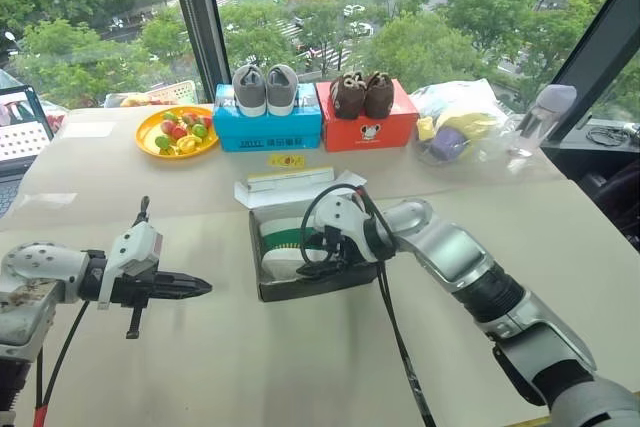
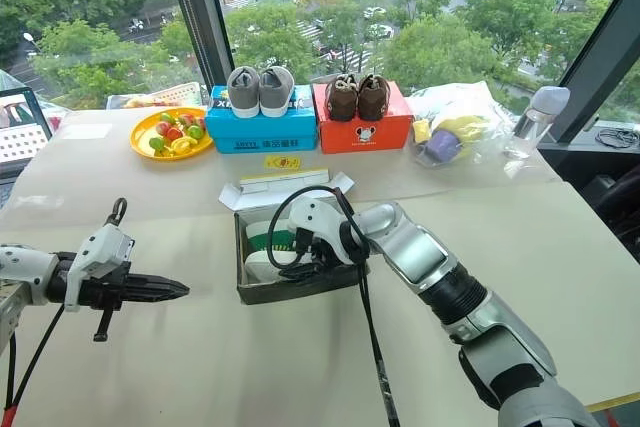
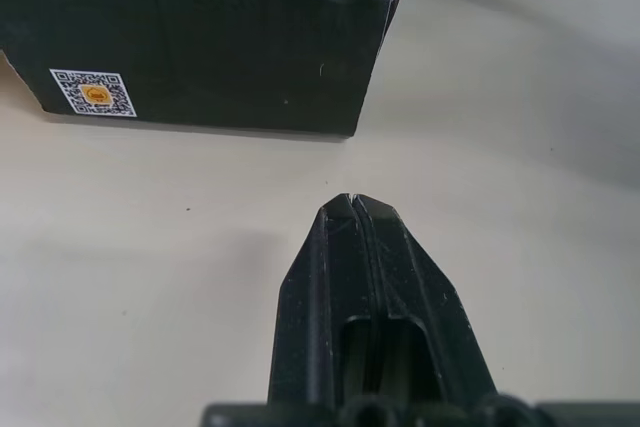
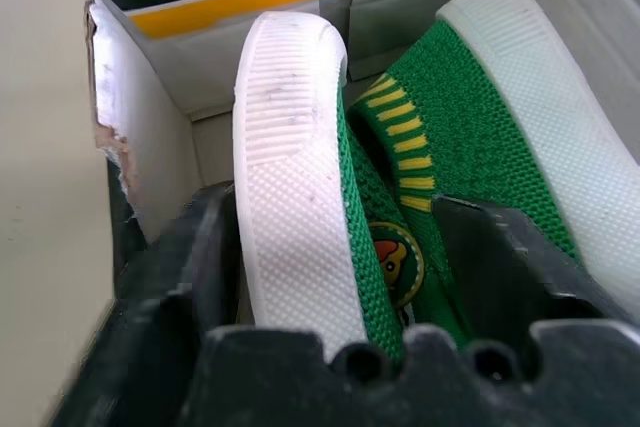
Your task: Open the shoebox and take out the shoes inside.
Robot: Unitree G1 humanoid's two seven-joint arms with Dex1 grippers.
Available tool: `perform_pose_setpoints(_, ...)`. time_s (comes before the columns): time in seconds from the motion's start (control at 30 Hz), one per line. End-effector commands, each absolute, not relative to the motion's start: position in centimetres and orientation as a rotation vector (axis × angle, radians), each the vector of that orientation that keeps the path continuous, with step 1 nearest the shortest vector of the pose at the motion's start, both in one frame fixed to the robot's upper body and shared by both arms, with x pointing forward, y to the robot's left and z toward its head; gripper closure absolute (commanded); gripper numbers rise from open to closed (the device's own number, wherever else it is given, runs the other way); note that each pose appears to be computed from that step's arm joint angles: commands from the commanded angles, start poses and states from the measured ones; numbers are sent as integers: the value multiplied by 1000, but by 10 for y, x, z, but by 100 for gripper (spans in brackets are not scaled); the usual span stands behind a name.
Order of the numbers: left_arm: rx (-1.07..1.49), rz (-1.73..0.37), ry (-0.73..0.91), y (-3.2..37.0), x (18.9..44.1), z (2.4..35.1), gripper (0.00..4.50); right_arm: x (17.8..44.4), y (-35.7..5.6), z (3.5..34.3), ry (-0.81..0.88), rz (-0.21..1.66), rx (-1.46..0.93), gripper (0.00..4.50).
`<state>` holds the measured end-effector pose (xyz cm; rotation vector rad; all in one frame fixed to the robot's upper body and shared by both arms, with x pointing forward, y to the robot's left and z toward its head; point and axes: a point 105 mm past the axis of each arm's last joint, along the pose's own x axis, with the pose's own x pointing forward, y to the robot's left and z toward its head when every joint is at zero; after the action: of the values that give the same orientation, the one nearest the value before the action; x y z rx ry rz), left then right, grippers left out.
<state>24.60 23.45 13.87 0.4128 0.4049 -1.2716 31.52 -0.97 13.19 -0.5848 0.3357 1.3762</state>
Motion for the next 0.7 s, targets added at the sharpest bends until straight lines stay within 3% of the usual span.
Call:
perform_pose_setpoints(0.03,438,-1272,375,232,248,146,450,321,-18,125,370,1333,-597,267)
perform_pose_setpoints(0.17,439,-1271,369,232,250,146,450,319,-14,134,351,1353,-593,380)
perform_pose_setpoints(0.33,442,-1269,366,232,252,145,450,316,-11,145,320,1368,-578,380)
perform_pose_setpoints(0.53,447,-1264,360,233,255,146,450,305,-9,214,118,1400,-377,380)
perform_pose_setpoints(0.7,448,-1263,360,233,255,146,450,303,-14,242,40,1372,-280,380)
